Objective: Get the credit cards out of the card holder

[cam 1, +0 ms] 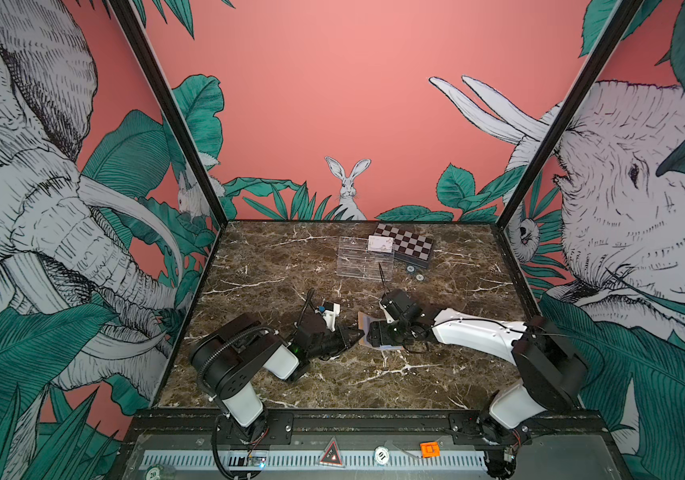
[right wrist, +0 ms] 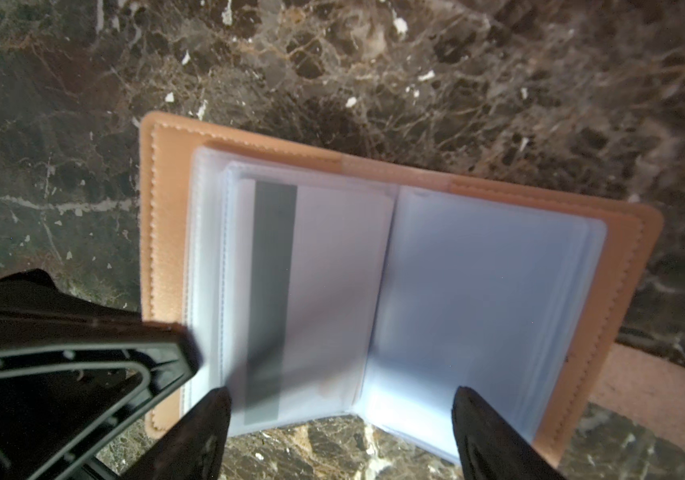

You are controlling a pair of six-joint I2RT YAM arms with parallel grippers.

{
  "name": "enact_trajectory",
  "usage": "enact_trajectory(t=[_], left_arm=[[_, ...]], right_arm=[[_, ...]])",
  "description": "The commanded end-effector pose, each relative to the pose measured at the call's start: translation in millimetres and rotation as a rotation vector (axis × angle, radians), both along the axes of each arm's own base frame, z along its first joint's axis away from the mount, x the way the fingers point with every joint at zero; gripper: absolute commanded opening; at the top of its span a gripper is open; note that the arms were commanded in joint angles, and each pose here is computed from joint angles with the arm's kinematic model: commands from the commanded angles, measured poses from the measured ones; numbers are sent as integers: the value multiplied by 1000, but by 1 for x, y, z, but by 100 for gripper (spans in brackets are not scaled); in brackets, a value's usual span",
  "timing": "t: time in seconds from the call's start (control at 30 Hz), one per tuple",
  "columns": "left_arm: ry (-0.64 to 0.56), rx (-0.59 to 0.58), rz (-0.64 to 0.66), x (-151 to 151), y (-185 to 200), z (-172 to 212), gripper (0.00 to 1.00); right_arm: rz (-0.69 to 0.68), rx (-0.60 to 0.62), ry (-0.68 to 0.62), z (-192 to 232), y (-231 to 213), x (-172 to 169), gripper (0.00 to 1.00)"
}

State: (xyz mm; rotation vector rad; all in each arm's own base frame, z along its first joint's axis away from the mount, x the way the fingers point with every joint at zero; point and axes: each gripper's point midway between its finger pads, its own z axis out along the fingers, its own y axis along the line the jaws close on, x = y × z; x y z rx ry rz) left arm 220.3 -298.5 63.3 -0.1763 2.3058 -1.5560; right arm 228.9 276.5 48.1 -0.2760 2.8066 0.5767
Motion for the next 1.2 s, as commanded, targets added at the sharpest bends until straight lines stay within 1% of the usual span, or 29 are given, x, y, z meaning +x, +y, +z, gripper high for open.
enact_trajectory(t=[0.0, 0.2, 0.3, 0.43, 0.63, 1.17], left_arm=[[-50, -31, -8, -1, -2, 15, 0], [-53, -29, -10, -1, -2, 16, 0], [-53, -25, -12, -1, -1, 15, 0], [-54, -25, -11, -1, -1, 16, 0], [-59, -24, -13, -1, -2, 17, 0], [-64, -26, -18, -2, -4, 19, 0]], right_arm=[[-9, -50, -18, 0, -5, 4, 81], [-9, -63, -20, -1, -8, 3, 77], [-16, -31, -42, 7, -5, 6, 77], [-28, 41, -84, 23, 0, 8, 78], [-31, 83, -61, 21, 8, 6, 83], [-13, 46, -20, 2, 10, 0, 85]])
